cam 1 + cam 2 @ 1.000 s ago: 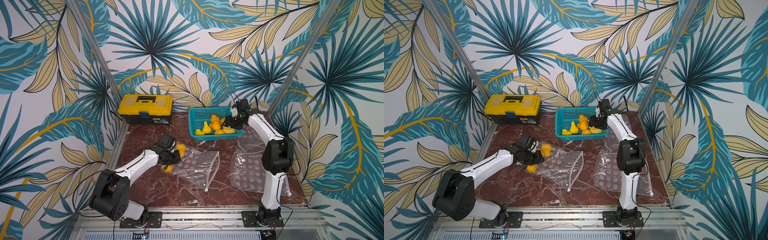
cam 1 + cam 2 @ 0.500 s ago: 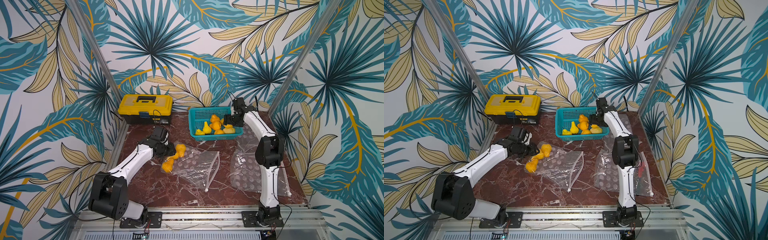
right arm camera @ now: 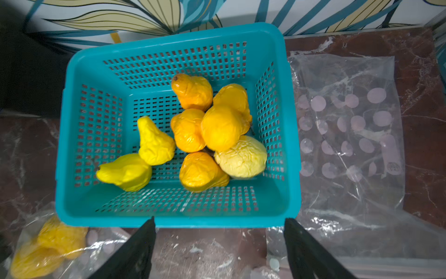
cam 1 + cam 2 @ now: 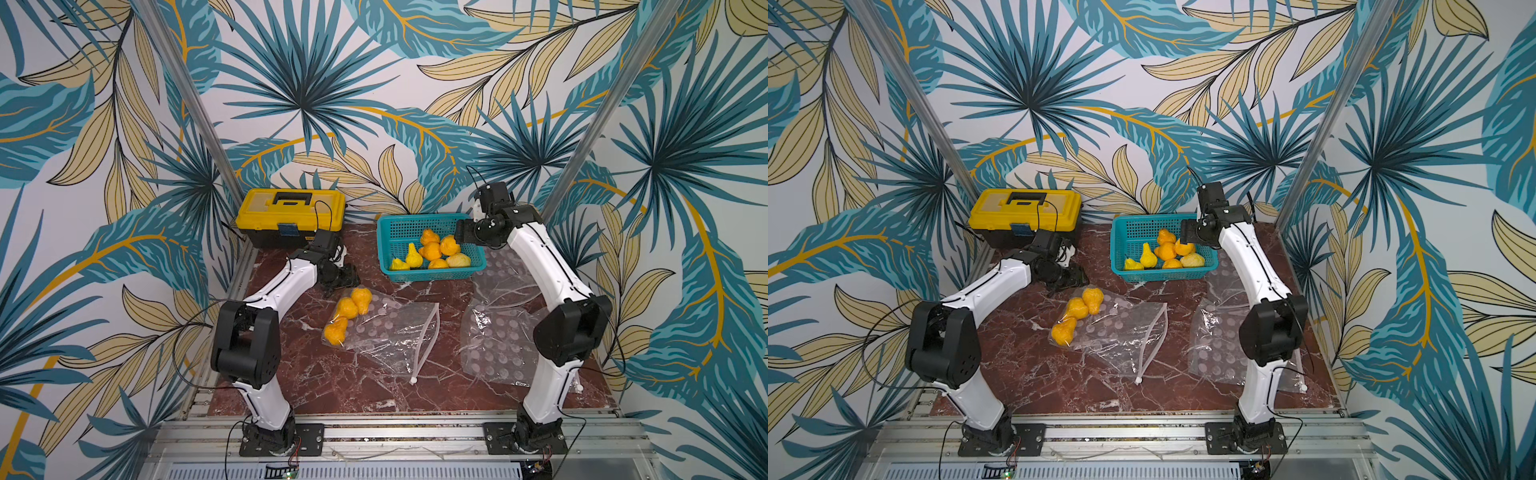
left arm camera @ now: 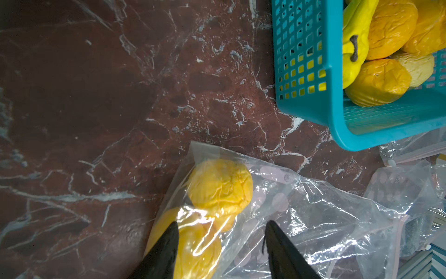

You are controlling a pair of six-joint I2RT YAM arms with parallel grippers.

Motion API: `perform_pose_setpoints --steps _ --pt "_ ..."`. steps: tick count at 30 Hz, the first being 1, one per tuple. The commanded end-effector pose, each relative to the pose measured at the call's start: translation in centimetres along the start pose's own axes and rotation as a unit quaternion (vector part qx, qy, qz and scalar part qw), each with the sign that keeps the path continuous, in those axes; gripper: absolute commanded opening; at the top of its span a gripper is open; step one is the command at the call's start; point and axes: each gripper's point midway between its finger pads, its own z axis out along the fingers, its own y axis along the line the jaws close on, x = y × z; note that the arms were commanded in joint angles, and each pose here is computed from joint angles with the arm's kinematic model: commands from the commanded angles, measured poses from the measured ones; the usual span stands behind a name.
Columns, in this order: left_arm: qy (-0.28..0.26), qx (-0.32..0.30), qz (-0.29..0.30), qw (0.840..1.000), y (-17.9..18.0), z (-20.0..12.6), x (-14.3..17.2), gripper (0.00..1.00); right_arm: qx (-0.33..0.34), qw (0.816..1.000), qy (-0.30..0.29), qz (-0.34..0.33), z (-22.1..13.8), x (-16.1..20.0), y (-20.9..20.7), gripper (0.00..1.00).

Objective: Open the zip-top bag and take out the pear
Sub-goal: Adjust the zipper food storage bag at the center of the board.

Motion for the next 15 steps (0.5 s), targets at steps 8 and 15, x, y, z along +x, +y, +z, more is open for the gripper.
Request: perform_pose_setpoints --steps 8,15 --pt "0.046 -0.014 -0.005 0.999 2.3 3.6 0.0 0.6 -0.072 0.99 0.108 0.054 -2.5 14.2 4.3 0.8" --pt "0.068 -0.014 -0.011 0.998 3.0 4.7 1.3 0.5 -0.171 0.966 0.132 0.14 0.2 18.5 8.5 0.76"
